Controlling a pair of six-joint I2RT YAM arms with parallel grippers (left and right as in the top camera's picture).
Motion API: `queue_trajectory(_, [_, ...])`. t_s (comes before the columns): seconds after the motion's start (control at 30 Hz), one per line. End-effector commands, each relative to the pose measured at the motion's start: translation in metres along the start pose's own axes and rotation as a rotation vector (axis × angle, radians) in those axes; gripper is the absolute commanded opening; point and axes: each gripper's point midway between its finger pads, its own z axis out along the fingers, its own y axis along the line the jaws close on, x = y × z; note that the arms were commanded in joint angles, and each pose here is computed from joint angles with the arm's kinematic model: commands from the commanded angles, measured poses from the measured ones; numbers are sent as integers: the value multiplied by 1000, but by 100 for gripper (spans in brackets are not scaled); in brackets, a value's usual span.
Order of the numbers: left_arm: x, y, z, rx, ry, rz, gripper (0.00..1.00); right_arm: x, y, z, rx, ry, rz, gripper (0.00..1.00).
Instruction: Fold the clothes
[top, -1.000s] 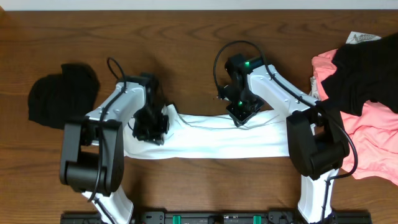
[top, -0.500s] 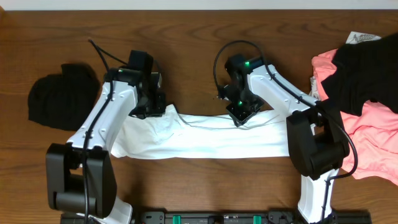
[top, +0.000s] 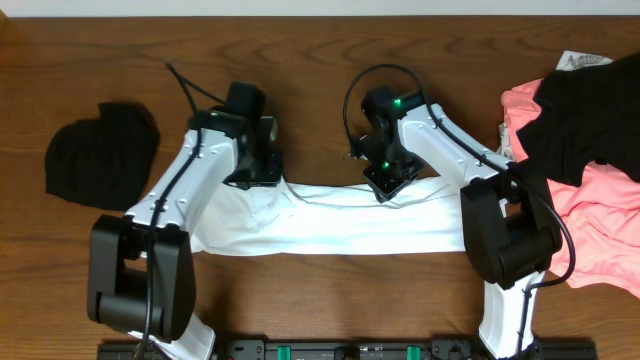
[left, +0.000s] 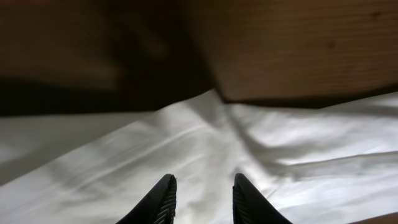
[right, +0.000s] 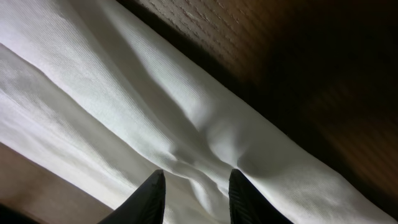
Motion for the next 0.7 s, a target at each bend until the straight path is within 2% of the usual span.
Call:
queue_trajectory(0.0, [7, -6, 15, 4, 39, -25, 31, -6, 1, -14, 14, -44, 5, 32])
queue_trajectory(0.47, [27, -10, 41, -16, 139, -35, 31, -6, 1, -14, 14, -42, 5, 33])
queue_trajectory(0.5, [28, -9, 41, -17, 143, -36, 29, -6, 1, -14, 14, -43, 5, 33])
queue_trajectory(0.6, [31, -9, 40, -21, 157, -38, 12, -6, 1, -14, 14, -42, 5, 32])
queue_trajectory(0.67, [32, -8, 40, -22, 162, -39, 8, -6, 1, -14, 14, -42, 4, 32])
